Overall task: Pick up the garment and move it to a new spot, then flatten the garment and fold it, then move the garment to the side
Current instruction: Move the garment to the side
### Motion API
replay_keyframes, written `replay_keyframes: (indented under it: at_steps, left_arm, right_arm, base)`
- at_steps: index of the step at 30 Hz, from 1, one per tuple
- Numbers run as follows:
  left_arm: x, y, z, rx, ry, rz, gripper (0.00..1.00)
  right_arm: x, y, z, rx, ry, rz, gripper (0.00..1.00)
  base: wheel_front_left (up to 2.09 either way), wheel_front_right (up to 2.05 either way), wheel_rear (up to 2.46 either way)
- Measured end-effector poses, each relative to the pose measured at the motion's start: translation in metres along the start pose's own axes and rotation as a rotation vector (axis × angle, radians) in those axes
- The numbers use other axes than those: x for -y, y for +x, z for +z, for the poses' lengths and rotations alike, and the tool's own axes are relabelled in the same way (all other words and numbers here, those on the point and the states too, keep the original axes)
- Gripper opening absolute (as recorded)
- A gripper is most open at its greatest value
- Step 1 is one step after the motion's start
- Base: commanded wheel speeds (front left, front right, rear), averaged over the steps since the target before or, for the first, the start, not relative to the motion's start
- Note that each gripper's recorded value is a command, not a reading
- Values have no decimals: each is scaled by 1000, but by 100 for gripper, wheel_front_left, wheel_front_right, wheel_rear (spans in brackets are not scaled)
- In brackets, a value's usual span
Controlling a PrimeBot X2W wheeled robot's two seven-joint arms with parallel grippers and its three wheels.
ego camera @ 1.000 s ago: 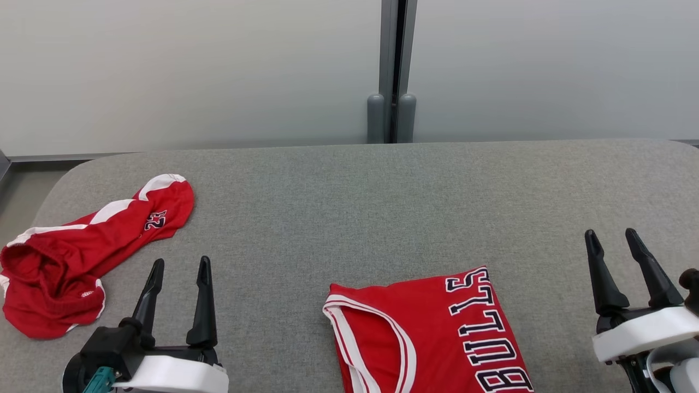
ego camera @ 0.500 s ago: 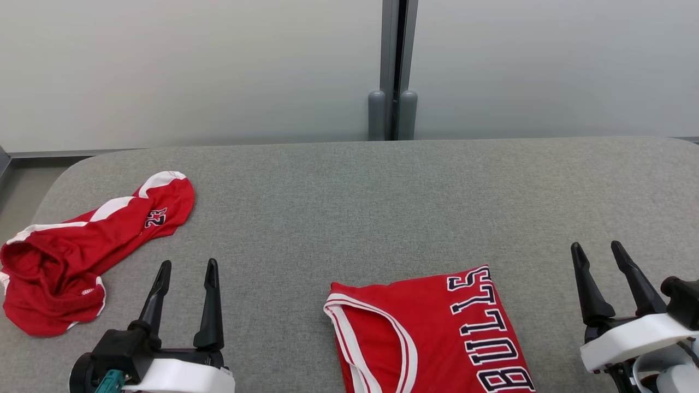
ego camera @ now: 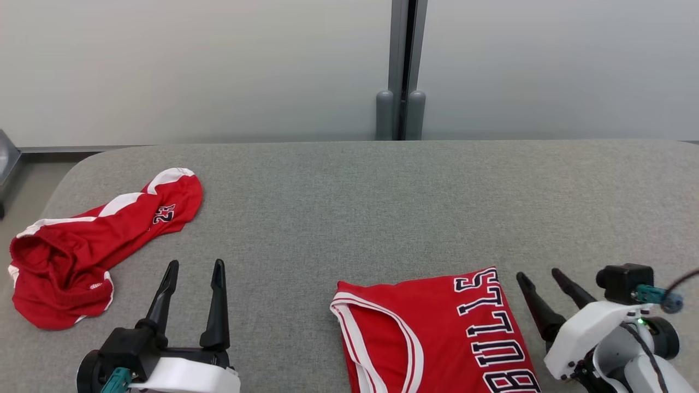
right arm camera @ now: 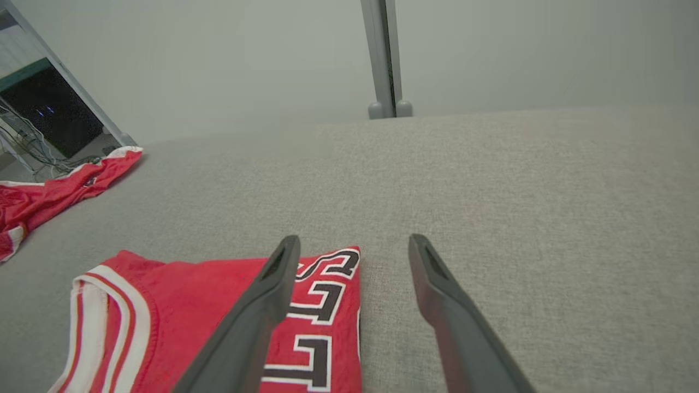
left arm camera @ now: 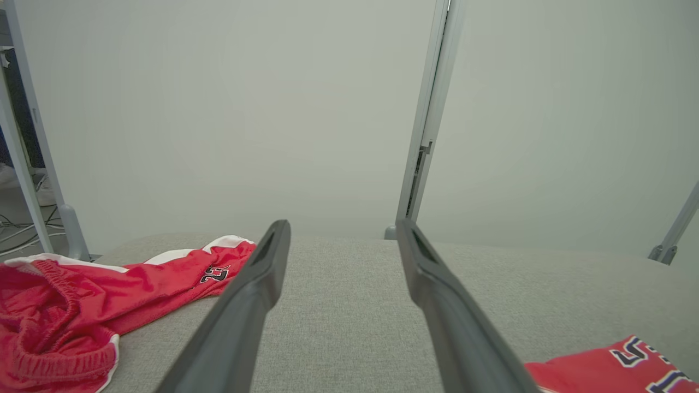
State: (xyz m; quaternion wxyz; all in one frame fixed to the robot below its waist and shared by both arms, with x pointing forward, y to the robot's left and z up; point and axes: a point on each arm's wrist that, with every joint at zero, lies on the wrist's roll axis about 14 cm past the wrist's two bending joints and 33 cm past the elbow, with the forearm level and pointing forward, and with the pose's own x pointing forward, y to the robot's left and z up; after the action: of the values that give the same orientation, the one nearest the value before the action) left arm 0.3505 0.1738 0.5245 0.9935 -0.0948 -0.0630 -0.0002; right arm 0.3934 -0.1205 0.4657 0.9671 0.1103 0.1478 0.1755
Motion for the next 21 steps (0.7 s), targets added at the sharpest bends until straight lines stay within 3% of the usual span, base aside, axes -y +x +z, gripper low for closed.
replay_keyframes:
  at_steps: [6,13,17,18,19,21]
  left_arm:
    - [-6,-3,1,2,-2,22,100]
    - [-19,-9,-1,-4,3,64,100]
    - [-24,-11,-3,-11,3,79,100]
    - [-24,-11,-3,-12,3,82,100]
    - [-24,-11,-3,-12,3,82,100]
    - [-24,-10,-2,-10,3,82,100]
  right_arm:
    - [-7,10,-57,-284,78,1,100]
    - [-7,8,-96,-487,148,-9,100]
    - [-10,11,-102,-526,159,1,98]
    - [-13,13,-101,-521,161,8,37]
    - [-16,14,-100,-512,168,17,0]
    - [-21,17,-93,-484,166,32,0]
  base:
    - [0,0,0]
    - [0,0,0]
    - [0,0,0]
    - [0,0,0]
    - [0,0,0]
    - [0,0,0]
